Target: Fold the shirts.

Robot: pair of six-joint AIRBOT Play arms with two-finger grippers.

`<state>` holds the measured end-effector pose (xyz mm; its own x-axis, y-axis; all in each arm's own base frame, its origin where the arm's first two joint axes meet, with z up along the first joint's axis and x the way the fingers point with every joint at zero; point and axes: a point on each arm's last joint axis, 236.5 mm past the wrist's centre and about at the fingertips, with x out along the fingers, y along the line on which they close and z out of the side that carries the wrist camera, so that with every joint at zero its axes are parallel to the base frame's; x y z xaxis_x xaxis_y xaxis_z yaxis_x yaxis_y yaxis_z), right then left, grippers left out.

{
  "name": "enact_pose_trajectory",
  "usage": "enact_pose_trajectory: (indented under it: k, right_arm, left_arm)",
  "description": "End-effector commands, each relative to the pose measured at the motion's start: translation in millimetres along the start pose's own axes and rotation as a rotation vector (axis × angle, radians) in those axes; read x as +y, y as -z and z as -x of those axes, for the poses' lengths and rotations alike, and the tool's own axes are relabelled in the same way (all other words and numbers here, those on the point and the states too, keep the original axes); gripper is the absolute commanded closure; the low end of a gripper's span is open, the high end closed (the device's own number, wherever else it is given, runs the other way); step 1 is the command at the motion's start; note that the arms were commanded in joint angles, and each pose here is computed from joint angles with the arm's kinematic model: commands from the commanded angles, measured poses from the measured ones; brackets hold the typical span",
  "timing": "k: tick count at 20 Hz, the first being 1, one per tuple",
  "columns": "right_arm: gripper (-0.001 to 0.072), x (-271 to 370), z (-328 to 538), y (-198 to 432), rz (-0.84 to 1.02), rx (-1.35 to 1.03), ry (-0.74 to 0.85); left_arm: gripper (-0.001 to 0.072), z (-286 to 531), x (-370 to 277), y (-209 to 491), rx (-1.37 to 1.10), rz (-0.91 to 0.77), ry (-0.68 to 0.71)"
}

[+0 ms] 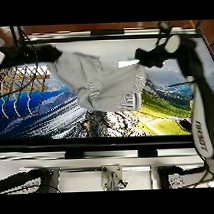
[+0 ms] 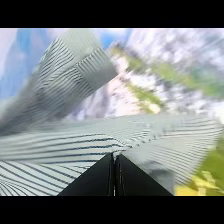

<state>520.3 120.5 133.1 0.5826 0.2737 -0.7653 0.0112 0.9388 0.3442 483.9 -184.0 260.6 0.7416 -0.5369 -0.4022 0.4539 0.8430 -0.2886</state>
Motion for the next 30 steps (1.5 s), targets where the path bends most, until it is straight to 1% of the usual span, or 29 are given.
enact_pose_trajectory:
  k: [1, 3, 4, 5, 7, 8, 9, 11, 12, 14, 15, 16, 17, 18, 19, 20, 21, 23, 25, 27, 30]
  right_arm:
    - [0.0639, -22.1, 143.1, -29.8, 0.077, -0.220, 0.143]
    - [0.0639, -6.0, 214.5, -29.9, 0.063, -0.345, 0.104]
    - [0.0639, 5.2, 239.8, -21.6, 0.044, -0.368, 0.057]
    - [0.0639, 15.9, 253.5, -8.0, 0.039, -0.349, 0.011]
    - [0.0639, 27.5, 253.6, 33.2, 0.047, -0.197, -0.040]
    - [0.0639, 25.0, 243.5, 56.9, 0.053, -0.088, -0.033]
    - [0.0639, 20.6, 228.4, 78.5, 0.063, 0.004, -0.007]
    - [0.0638, 19.7, 180.4, 128.6, 0.101, 0.176, 0.040]
    - [0.0638, 25.4, 150.4, 157.2, 0.112, 0.246, 0.049]
    - [0.0638, 46.7, 84.1, 226.6, 0.098, 0.339, 0.023]
    - [0.0596, 53.2, 60.5, 258.6, 0.078, 0.367, 0.012]
    - [0.0353, 56.6, 44.8, 292.2, 0.063, 0.416, 0.001]
    - [0.0150, 57.3, 40.1, 313.5, 0.063, 0.462, -0.009]
    - [0.0135, 56.0, 40.6, 320.5, 0.088, 0.484, -0.013]
    - [0.0132, 56.1, 41.9, 311.9, 0.118, 0.464, -0.025]
    - [0.0070, 58.5, 42.2, 290.4, 0.121, 0.409, -0.047]
    - [0.0041, 61.9, 42.0, 257.4, 0.099, 0.321, -0.075]
    - [0.0042, 67.2, 42.2, 175.7, 0.030, 0.092, -0.137]
    - [0.0042, 69.4, 34.2, 115.2, 0.024, -0.032, -0.178]
    - [0.0041, 78.6, 0.7, 91.5, 0.055, 0.010, -0.216]
    - [0.0040, 95.1, -64.7, 115.3, 0.044, 0.242, -0.271]
  left_arm:
    - [0.0653, 56.3, -98.8, -121.7, -0.403, -0.076, 0.208]
    - [0.0654, 81.4, -137.3, -145.3, -0.486, -0.109, 0.272]
    - [0.0653, 84.4, -148.7, -143.0, -0.474, -0.123, 0.297]
    - [0.0654, 80.1, -153.3, -131.4, -0.424, -0.136, 0.314]
    - [0.0653, 55.3, -141.1, -79.1, -0.204, -0.218, 0.291]
    - [0.0653, 41.7, -123.2, -45.9, -0.070, -0.249, 0.248]
    - [0.0654, 28.9, -95.4, -8.0, 0.076, -0.266, 0.177]
    - [0.0654, 13.0, -33.2, 62.3, 0.322, -0.298, 0.025]
    - [0.0654, 6.8, -8.4, 92.0, 0.406, -0.300, -0.027]
    - [0.0654, -4.5, 21.1, 149.1, 0.533, -0.292, -0.052]
    - [0.0654, -7.0, 30.8, 177.4, 0.591, -0.269, -0.056]
    - [0.0654, -6.8, 38.8, 201.5, 0.644, -0.255, -0.060]
    - [0.0654, -3.7, 46.7, 224.1, 0.695, -0.273, -0.054]
    - [0.0654, 0.6, 54.2, 240.9, 0.736, -0.298, -0.050]
    - [0.0654, 6.3, 62.9, 254.1, 0.769, -0.319, -0.051]
    - [0.0654, 12.1, 69.8, 262.4, 0.790, -0.328, -0.058]
    - [0.0654, 18.6, 75.2, 267.9, 0.805, -0.328, -0.067]
    - [0.0654, 28.8, 75.2, 265.6, 0.790, -0.337, -0.072]
    - [0.0654, 36.5, 59.8, 251.2, 0.731, -0.358, -0.053]
    - [0.0654, 43.9, 35.5, 234.2, 0.655, -0.365, -0.018]
    - [0.0654, 55.6, 10.8, 222.1, 0.595, -0.402, 0.008]
